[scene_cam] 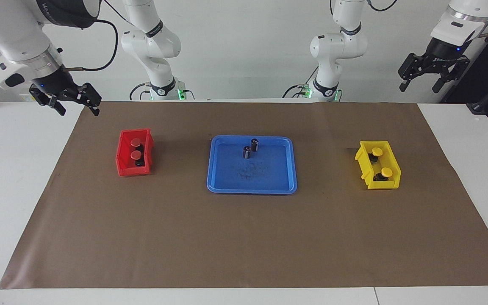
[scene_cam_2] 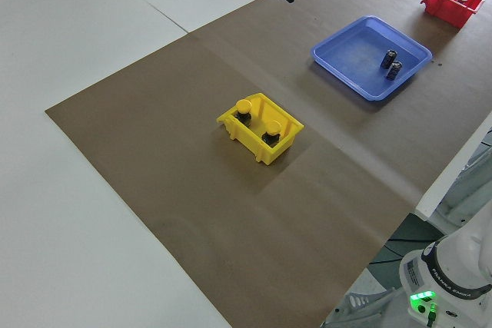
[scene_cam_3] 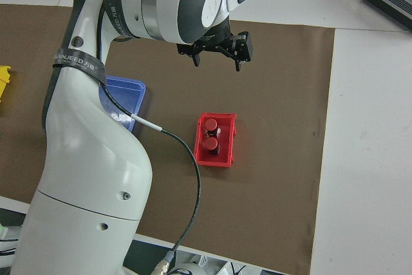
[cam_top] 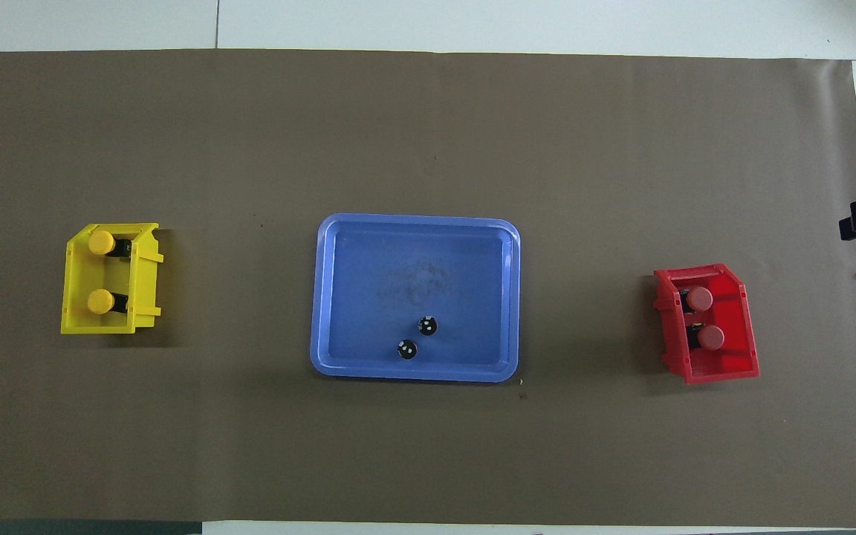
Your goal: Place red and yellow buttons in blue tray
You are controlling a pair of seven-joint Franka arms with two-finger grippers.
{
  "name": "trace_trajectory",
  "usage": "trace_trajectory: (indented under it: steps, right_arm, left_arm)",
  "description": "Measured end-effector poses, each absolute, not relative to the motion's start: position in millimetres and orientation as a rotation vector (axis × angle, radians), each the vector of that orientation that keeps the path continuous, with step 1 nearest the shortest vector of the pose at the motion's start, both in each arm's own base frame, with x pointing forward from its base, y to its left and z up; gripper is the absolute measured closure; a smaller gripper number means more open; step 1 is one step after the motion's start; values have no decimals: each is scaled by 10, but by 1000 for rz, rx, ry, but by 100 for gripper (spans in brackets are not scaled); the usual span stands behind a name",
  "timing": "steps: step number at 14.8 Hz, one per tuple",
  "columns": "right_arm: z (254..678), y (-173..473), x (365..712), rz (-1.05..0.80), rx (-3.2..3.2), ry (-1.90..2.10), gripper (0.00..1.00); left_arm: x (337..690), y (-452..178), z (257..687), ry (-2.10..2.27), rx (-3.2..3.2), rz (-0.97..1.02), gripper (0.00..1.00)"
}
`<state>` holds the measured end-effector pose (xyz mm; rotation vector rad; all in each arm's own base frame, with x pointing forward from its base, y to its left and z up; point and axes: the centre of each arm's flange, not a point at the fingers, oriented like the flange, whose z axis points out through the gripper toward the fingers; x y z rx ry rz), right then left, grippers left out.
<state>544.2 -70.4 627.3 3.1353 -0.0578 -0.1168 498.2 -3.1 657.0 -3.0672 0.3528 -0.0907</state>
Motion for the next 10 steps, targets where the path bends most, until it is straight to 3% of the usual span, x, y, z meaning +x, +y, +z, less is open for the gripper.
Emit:
trace_trajectory:
  steps: [5,10]
  right_arm:
    - [6273,-697,5443,-117,3135,-56,0]
    - [6245,-681,5443,-126,3136,-51,0]
  left_arm:
    - [5388,-91,6066,387,-3070,-52,0]
    - [5410,-102,6086,390,-3070,-59,0]
